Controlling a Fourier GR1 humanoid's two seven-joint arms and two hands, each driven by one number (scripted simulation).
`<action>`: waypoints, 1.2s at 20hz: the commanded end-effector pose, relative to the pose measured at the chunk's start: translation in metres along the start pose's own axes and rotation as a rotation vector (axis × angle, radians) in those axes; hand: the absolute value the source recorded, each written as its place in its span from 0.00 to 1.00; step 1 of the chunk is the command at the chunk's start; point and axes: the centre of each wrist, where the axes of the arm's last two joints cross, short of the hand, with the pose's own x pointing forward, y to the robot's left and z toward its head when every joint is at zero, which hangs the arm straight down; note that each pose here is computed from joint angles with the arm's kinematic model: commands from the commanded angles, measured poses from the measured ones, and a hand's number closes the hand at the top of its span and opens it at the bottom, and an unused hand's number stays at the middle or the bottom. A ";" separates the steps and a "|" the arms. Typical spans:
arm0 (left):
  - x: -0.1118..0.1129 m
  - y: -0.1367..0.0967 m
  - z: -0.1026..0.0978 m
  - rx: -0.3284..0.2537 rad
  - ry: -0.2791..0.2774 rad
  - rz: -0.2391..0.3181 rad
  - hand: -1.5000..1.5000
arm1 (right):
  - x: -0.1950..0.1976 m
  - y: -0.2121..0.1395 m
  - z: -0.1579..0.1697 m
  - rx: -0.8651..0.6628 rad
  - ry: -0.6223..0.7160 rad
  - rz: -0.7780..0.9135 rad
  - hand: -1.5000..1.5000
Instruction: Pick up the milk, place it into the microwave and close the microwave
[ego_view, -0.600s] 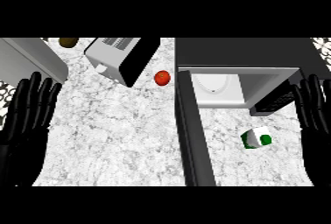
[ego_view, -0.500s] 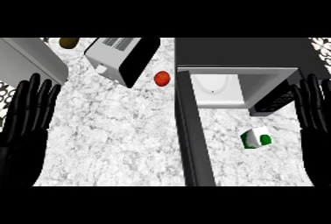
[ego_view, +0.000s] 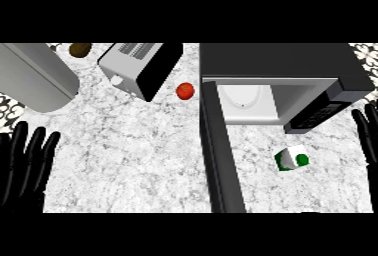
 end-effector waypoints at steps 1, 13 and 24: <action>0.011 -0.010 0.026 0.031 0.004 0.039 0.00 | 0.007 0.002 0.013 -0.010 0.023 -0.017 0.00; 0.047 0.014 0.071 0.003 0.005 0.039 0.00 | -0.029 0.001 0.026 -0.070 0.108 0.091 0.00; 0.054 0.025 0.091 -0.009 0.009 0.026 0.00 | -0.115 -0.046 0.052 -0.217 0.258 0.175 0.00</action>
